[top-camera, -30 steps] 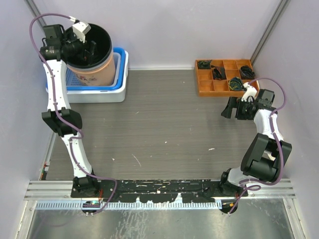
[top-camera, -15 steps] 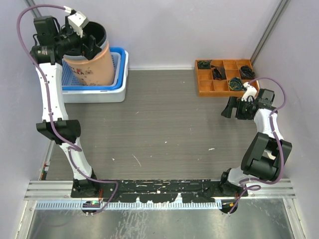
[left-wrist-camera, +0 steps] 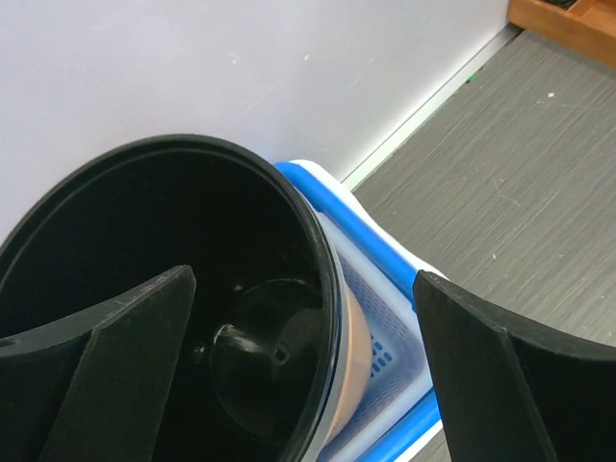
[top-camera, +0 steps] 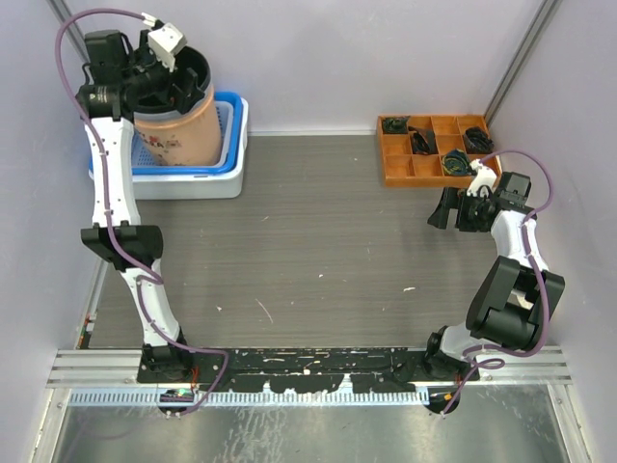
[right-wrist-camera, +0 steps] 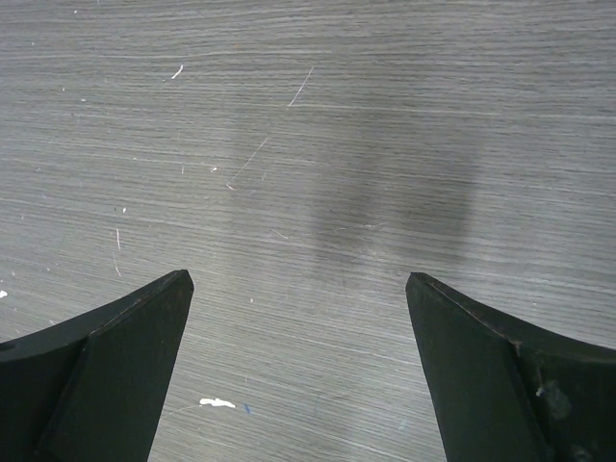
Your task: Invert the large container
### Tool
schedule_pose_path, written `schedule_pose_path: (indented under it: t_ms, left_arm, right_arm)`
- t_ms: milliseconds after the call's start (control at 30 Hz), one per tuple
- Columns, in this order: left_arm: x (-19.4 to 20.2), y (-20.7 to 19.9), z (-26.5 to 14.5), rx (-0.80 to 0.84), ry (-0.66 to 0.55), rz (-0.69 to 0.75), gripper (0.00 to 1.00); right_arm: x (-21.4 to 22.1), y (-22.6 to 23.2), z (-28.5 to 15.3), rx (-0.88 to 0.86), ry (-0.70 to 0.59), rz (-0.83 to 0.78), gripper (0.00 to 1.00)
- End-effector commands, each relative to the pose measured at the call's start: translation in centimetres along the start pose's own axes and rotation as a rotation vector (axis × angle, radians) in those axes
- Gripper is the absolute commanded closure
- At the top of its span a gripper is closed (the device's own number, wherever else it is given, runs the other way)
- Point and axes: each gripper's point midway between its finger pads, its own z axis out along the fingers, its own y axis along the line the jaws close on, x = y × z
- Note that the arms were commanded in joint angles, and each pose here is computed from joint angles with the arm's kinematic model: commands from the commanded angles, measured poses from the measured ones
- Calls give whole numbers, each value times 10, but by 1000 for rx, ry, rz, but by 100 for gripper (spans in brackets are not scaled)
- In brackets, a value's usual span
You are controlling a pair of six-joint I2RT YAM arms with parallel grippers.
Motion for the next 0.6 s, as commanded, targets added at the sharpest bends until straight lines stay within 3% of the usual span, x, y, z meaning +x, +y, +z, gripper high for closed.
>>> schedule_pose_path:
  t_ms: [0,167,300,567]
  left_arm:
    - [-9,18,-2,-70,-17,62,1]
    - [10,24,7,-86,28,64,1]
    - [20,27,12,-88,51,63,11]
    - [33,30,20,-92,75,55,22]
  right_arm:
    - [-21,0,-7,1,-52,-47,0]
    - [-22,0,-8,2,-53,-46,0]
    - [-24,4,-9,-13,-60,-39,0]
    - [-26,4,-11,-12,-64,-43,0]
